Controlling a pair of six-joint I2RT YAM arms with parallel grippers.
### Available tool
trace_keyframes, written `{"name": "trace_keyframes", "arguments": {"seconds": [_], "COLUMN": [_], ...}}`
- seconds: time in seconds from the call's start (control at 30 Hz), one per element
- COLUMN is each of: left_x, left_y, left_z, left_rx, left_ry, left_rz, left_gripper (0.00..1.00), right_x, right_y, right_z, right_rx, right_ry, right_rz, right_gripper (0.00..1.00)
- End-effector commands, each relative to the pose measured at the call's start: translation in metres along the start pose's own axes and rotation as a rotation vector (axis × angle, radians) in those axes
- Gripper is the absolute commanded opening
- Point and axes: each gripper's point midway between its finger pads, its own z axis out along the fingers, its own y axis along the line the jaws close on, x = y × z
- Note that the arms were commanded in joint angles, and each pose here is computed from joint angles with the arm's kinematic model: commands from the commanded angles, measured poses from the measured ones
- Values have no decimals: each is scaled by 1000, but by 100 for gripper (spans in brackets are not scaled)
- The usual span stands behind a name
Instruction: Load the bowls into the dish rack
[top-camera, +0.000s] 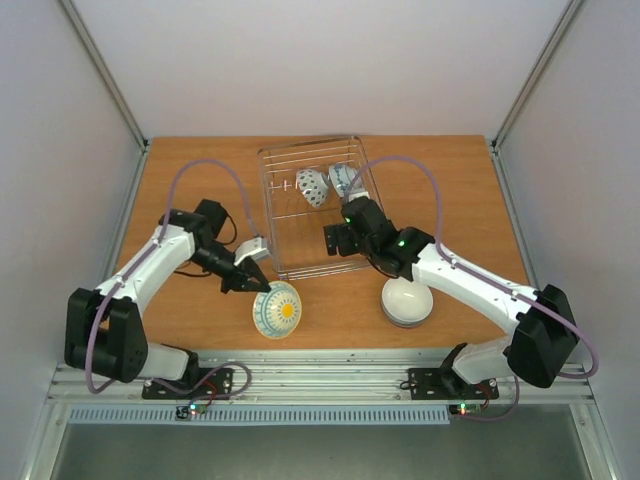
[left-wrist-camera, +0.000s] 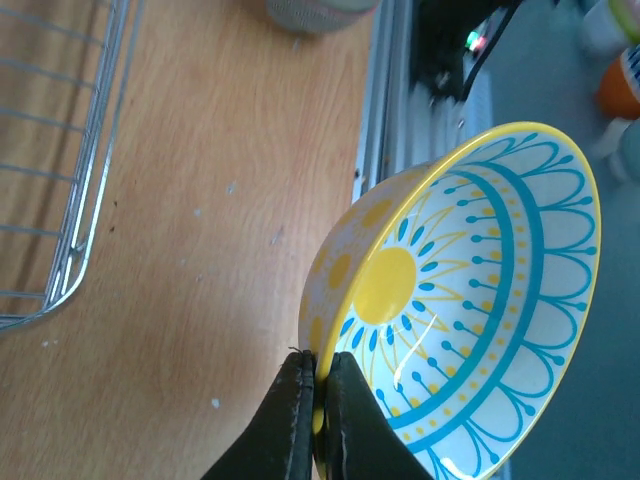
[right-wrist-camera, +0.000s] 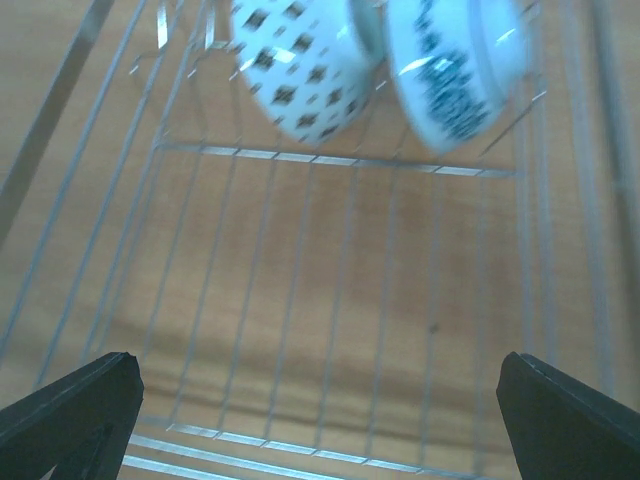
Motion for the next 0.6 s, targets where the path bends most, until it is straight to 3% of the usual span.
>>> {"name": "trace_keyframes", "arguments": {"seconds": [0.0,0.13,0.3,0.57], "left_x": [-34,-49,-56,-59], "left_y": [-23,-18,-2,13], "left_z": [-31,-60,-94,-109], "left_rx": [101,126,132,82], "left_ry": [-235,-391,-525,-597], "left_rz": [19,-21,-67,-57], "left_gripper": [1,1,1,1], "right_x": [10,22,12,-2], "right_y": [42,64,99,112], "right_z": [-8,-3,-28,-75], "right_rx": [-255,-376,-650,-899], "right_ry": [43,92,33,-75], "right_rz": [88,136,235,357], "right_gripper": [99,99,98,98]}}
